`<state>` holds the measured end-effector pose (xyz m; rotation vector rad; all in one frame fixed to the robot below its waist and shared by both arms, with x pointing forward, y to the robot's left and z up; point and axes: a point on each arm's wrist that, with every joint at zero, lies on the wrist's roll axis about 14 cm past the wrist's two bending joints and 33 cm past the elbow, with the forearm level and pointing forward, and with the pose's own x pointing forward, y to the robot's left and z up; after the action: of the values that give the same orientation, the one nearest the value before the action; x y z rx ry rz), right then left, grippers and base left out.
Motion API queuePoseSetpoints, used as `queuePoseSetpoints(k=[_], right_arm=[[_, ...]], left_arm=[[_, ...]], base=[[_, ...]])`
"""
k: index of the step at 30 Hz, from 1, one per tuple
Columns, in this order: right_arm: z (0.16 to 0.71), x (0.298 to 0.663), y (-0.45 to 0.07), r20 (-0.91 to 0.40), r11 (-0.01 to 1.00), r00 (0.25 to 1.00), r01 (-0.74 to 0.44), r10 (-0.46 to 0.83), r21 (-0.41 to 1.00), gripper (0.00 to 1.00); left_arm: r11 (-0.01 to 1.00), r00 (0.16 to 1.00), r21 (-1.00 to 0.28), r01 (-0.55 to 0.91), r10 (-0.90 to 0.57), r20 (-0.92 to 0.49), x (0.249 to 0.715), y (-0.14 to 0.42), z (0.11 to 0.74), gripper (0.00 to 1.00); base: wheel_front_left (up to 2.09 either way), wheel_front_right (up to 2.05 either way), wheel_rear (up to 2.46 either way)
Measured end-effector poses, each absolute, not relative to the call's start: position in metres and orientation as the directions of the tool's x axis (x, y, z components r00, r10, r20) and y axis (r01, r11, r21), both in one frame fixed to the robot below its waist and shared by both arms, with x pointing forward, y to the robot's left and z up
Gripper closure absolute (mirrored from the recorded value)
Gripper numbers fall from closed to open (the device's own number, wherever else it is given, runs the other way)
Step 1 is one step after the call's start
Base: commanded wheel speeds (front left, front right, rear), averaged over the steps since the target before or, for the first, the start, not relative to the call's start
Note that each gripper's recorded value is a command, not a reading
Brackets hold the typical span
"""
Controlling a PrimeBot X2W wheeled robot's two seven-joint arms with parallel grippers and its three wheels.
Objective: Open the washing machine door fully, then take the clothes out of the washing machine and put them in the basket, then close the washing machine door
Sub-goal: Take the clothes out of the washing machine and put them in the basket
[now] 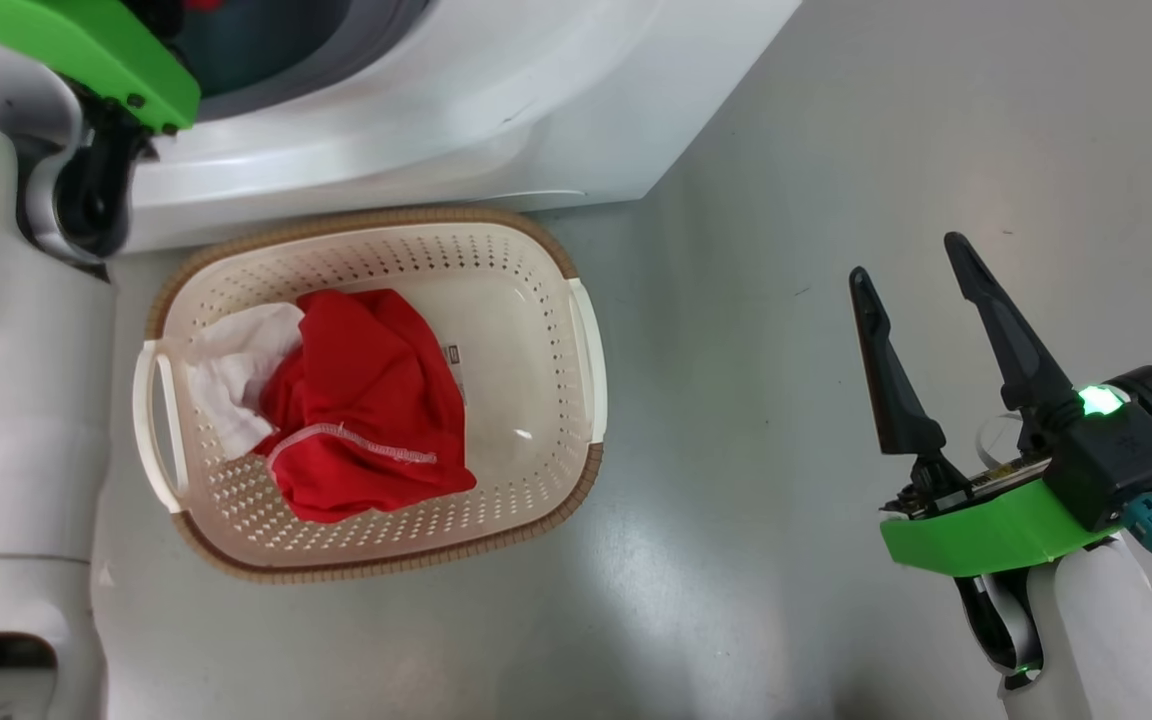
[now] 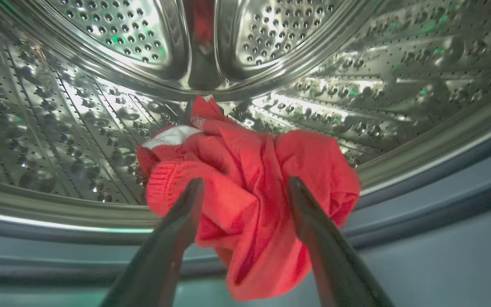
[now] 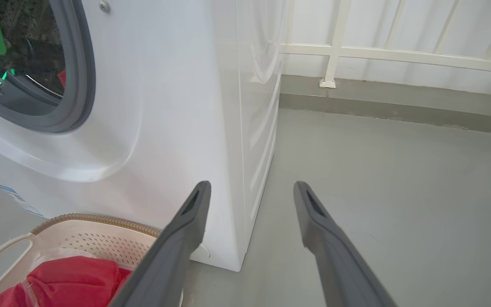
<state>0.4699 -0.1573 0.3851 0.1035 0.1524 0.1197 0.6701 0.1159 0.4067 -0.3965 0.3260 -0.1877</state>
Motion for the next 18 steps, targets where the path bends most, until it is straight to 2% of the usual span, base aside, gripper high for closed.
queuePoseSetpoints(k=[4, 12, 18], right_arm=[[0.389, 0.472, -0.159, -0.134, 0.988, 0.983, -0.107, 0.122, 0.111, 0.0], [0.394, 0.47, -0.162, -0.127, 0.988, 0.985, -0.1, 0.115, 0.116, 0.0], [0.395, 0.469, -0.167, -0.123, 0.988, 0.987, -0.083, 0.099, 0.131, 0.0]], left_arm=[[0.921, 0.88, -0.367, 0.128, -0.276, -0.386, 0.666, 0.109, 0.392, 0.0], [0.951, 0.805, -0.289, 0.106, -0.253, -0.537, 0.656, 0.109, 0.365, 0.0], [0.961, 0.8, -0.257, 0.099, -0.23, -0.554, 0.656, 0.111, 0.358, 0.0]], base=[[0.0, 0.0, 0.0], [0.0, 0.0, 0.0], [0.0, 0.0, 0.0]])
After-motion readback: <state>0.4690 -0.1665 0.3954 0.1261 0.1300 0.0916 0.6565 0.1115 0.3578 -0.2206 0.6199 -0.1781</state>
